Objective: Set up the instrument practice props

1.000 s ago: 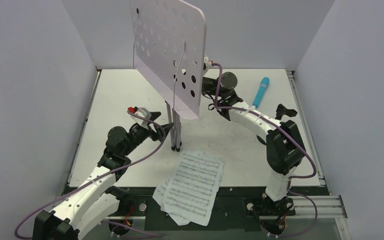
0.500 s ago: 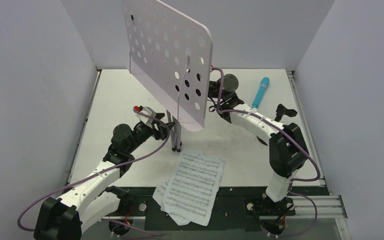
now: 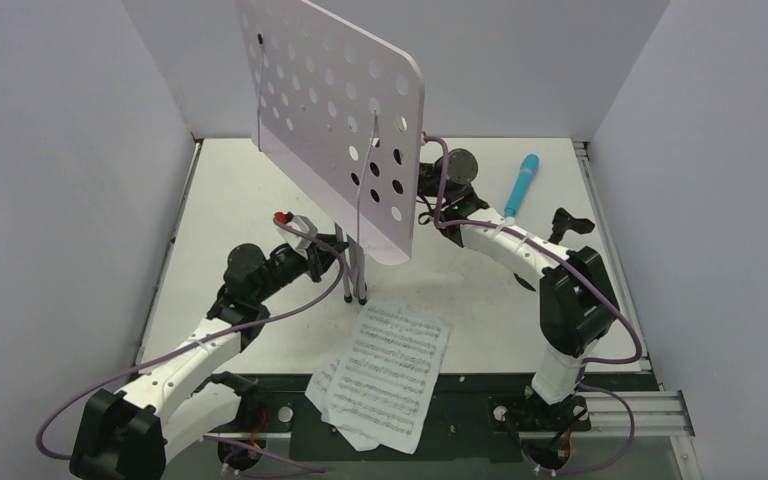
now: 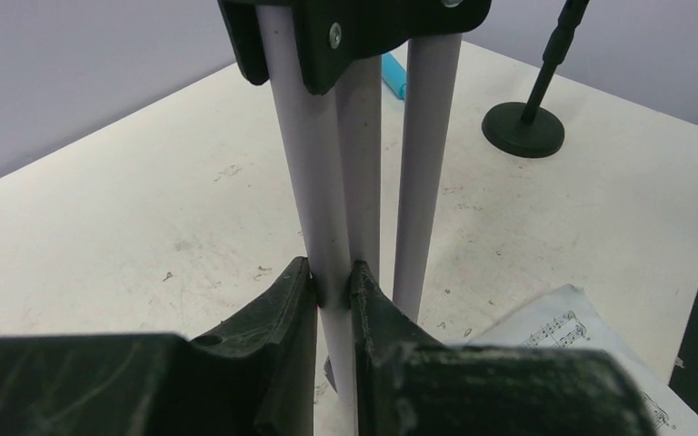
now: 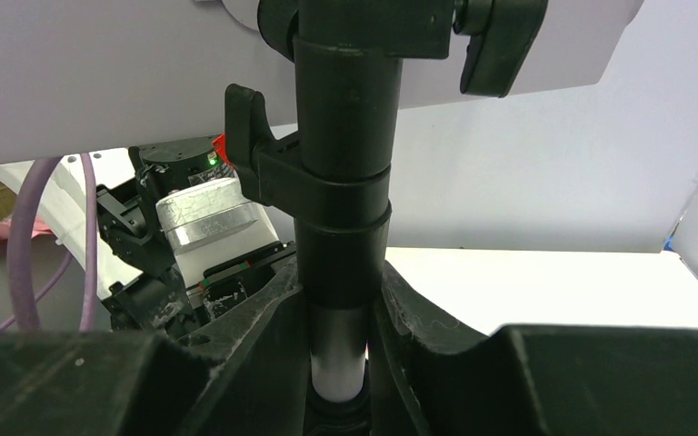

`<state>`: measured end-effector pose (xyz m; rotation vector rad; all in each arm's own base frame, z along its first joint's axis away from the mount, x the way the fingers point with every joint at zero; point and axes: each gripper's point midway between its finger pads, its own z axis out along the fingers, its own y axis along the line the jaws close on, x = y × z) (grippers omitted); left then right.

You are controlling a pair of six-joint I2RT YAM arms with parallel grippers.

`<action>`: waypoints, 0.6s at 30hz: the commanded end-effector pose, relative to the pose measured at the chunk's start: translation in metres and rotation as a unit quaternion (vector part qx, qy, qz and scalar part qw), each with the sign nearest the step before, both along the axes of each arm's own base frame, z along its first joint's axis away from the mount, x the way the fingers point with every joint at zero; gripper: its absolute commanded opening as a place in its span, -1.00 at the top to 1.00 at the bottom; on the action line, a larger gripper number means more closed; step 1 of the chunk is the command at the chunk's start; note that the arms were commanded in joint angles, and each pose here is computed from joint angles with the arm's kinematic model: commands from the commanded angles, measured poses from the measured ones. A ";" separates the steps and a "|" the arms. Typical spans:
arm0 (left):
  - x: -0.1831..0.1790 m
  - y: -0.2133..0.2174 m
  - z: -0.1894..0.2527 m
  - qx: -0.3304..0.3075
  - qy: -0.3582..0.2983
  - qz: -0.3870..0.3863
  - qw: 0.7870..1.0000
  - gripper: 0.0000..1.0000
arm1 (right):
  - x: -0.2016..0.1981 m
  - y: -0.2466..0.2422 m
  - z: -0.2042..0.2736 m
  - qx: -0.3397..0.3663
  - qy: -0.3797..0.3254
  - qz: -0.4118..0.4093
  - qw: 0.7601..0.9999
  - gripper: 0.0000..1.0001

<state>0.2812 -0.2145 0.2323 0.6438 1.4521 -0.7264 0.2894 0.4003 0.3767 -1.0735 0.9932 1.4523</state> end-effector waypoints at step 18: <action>0.018 0.017 0.057 -0.019 -0.085 0.064 0.994 1.00 | -0.044 -0.032 0.141 0.128 -0.146 -0.032 0.981 0.89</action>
